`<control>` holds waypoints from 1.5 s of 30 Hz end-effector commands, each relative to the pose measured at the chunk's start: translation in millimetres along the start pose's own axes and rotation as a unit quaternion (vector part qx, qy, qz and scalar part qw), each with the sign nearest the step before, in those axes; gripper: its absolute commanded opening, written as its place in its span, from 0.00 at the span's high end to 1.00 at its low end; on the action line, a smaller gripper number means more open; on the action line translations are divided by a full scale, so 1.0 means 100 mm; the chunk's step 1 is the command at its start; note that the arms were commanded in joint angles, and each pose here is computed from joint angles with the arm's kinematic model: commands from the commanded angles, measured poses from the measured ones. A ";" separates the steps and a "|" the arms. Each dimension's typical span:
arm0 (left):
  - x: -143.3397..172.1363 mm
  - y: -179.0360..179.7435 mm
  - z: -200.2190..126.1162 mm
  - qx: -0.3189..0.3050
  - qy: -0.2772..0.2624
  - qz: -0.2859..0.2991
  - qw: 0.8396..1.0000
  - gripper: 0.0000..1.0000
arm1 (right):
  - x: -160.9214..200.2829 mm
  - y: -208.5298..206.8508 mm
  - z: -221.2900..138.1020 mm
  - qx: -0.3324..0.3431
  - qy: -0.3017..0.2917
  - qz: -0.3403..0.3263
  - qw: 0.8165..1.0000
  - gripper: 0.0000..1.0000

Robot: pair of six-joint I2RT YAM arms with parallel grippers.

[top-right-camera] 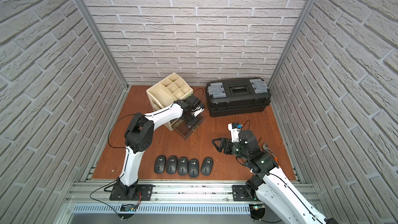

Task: Take the mice out of the drawer
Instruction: Pick up the mouse from the drawer.

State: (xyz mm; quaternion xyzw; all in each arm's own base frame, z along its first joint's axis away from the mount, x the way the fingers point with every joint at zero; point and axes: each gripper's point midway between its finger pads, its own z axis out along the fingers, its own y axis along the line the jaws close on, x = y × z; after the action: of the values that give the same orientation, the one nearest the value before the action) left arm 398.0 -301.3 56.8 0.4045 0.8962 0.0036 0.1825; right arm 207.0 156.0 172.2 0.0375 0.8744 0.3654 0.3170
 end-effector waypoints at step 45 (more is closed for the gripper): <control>0.12 0.04 0.44 0.016 0.051 -0.011 0.999 0.27 | -0.02 -0.04 -0.02 0.004 -0.016 0.004 1.000 0.18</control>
State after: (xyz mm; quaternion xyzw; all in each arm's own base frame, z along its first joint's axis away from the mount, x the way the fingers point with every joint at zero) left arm 410.1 -305.6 41.3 0.3918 0.9062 -0.0064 0.1589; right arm 206.1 154.1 174.1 0.0403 0.8713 0.3663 0.3241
